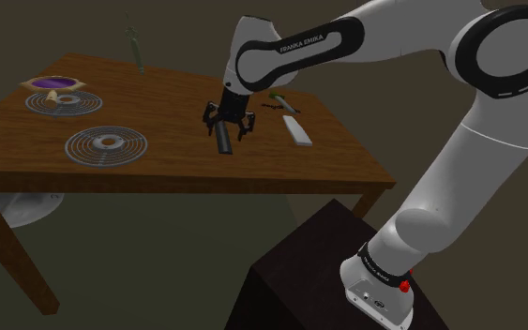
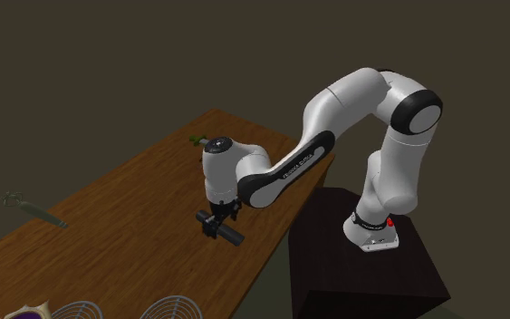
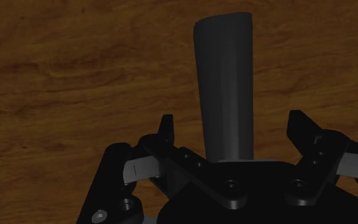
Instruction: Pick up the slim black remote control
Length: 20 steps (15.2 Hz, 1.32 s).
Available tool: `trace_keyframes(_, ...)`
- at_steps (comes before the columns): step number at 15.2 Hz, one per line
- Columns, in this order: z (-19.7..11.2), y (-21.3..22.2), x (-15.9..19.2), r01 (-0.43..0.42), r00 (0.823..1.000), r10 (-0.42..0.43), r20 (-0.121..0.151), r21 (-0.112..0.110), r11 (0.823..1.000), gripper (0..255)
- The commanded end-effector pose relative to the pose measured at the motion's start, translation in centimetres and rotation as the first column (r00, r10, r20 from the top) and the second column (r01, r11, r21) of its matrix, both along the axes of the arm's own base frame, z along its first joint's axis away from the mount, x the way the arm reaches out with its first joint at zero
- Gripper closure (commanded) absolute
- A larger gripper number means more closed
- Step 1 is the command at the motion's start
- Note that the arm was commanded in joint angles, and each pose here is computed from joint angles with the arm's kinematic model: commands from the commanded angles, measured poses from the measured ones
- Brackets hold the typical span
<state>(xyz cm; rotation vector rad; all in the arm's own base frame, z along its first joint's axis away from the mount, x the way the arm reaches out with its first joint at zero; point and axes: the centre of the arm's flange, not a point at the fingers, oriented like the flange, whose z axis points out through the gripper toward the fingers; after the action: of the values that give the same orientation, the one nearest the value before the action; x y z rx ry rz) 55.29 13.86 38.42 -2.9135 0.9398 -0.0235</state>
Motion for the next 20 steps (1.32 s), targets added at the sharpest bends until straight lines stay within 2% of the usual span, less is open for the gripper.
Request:
trace_keyframes(1,-0.3,0.0,0.0,0.000,1.000,0.000,0.000,0.000,1.000,255)
trace_keyframes(10,-0.2,0.1,0.0,0.000,1.000,0.000,0.000,0.000,1.000,255)
trace_keyframes(20,5.0,0.1,0.0,0.000,1.000,0.000,0.000,0.000,1.000,255)
